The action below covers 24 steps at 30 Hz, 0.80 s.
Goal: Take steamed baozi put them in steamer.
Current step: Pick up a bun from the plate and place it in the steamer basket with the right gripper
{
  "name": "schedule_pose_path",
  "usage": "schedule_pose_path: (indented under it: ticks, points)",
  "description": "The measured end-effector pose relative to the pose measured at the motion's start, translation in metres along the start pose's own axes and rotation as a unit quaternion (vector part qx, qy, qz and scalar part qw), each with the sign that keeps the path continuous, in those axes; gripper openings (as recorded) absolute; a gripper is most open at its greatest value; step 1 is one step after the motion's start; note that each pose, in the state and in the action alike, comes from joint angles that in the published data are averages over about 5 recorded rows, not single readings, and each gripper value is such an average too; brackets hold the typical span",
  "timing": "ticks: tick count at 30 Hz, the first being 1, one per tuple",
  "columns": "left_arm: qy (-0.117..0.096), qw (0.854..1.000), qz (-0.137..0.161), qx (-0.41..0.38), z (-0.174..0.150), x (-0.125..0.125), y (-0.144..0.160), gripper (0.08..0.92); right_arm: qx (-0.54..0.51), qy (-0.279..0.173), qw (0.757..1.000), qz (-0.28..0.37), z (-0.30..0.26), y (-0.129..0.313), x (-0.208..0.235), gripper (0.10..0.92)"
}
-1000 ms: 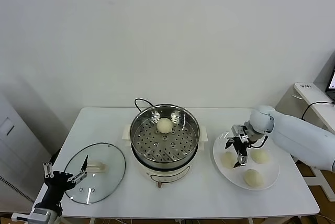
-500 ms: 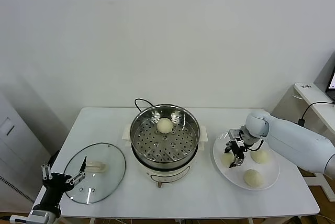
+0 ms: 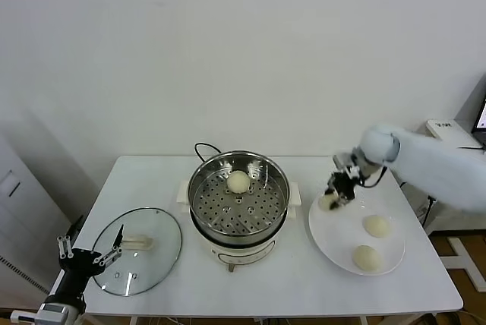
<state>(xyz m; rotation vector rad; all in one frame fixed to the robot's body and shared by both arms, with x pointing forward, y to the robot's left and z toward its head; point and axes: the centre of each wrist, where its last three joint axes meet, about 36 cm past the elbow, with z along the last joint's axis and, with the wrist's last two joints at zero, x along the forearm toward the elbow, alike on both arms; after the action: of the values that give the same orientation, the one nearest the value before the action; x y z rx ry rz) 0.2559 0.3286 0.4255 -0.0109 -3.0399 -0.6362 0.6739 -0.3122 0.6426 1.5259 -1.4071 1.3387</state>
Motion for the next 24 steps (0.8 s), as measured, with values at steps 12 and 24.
schedule_pose_path:
  ticks: [12,24]
  points:
    - [-0.004,1.000,-0.002,0.006,-0.002,-0.002,-0.003,0.823,0.018,-0.059,0.998,-0.006,-0.128,-0.024,0.010,0.358]
    - [-0.004,1.000,-0.004,0.011,-0.001,-0.004,-0.004,0.823,0.002,-0.076,0.997,-0.018,-0.228,-0.033,-0.094,0.366]
